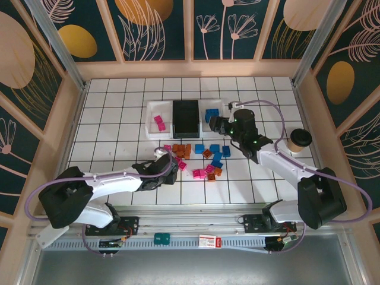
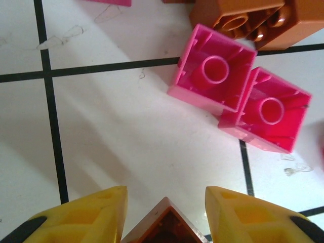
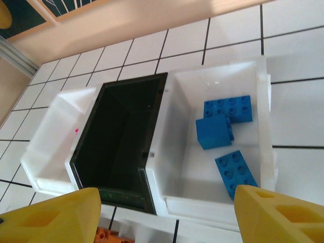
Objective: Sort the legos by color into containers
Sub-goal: Pick up the lego from the middle-left of the table, then place the lego in the container.
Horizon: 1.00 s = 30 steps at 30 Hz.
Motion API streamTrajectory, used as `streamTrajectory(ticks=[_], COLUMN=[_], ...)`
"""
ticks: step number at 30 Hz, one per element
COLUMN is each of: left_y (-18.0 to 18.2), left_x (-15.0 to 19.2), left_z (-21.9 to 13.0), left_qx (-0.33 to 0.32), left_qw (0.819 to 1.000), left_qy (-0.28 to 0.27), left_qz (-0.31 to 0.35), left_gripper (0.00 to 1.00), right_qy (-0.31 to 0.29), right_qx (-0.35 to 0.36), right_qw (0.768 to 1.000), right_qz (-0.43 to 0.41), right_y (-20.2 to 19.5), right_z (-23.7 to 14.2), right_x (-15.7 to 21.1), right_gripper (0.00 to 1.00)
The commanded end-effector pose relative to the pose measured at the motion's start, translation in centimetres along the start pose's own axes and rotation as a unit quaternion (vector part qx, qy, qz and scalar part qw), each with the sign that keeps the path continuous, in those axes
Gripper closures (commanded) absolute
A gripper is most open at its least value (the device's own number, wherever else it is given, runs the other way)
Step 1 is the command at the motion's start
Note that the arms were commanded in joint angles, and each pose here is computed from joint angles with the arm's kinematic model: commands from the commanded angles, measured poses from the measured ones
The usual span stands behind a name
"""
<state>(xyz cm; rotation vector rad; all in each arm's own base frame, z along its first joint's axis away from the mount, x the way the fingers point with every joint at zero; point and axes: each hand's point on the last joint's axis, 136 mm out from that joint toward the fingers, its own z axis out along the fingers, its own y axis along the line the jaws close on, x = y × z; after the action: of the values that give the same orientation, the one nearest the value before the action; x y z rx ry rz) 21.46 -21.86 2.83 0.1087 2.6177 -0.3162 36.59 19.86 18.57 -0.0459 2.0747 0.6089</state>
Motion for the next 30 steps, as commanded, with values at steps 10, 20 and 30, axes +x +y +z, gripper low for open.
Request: streamTrajectory(ticks=[10, 20, 30], left_y=[-4.5, -5.0, -5.2], left_x=[-18.1, -27.9, -30.9], left_z=[-2.4, 5.2, 8.0], left_qx=[-0.005, -0.081, -0.094], left_qw=[0.990, 0.987, 0.986], left_qy=[-0.139, -0.140, -0.139], left_qz=[0.006, 0.019, 0.008], left_gripper=[0.61, 0.63, 0.40], right_qy=[-0.024, -0.024, -0.005], right_qx=[-0.001, 0.009, -0.006], right_qw=[0.999, 0.999, 0.999], right_qz=[0.030, 0.034, 0.045], right_y=[-0.8, -1.5, -1.2], right_z=[-3.0, -5.4, -7.0], right_x=[1.2, 2.3, 4.8], right_gripper=[0.29, 0.29, 0.29])
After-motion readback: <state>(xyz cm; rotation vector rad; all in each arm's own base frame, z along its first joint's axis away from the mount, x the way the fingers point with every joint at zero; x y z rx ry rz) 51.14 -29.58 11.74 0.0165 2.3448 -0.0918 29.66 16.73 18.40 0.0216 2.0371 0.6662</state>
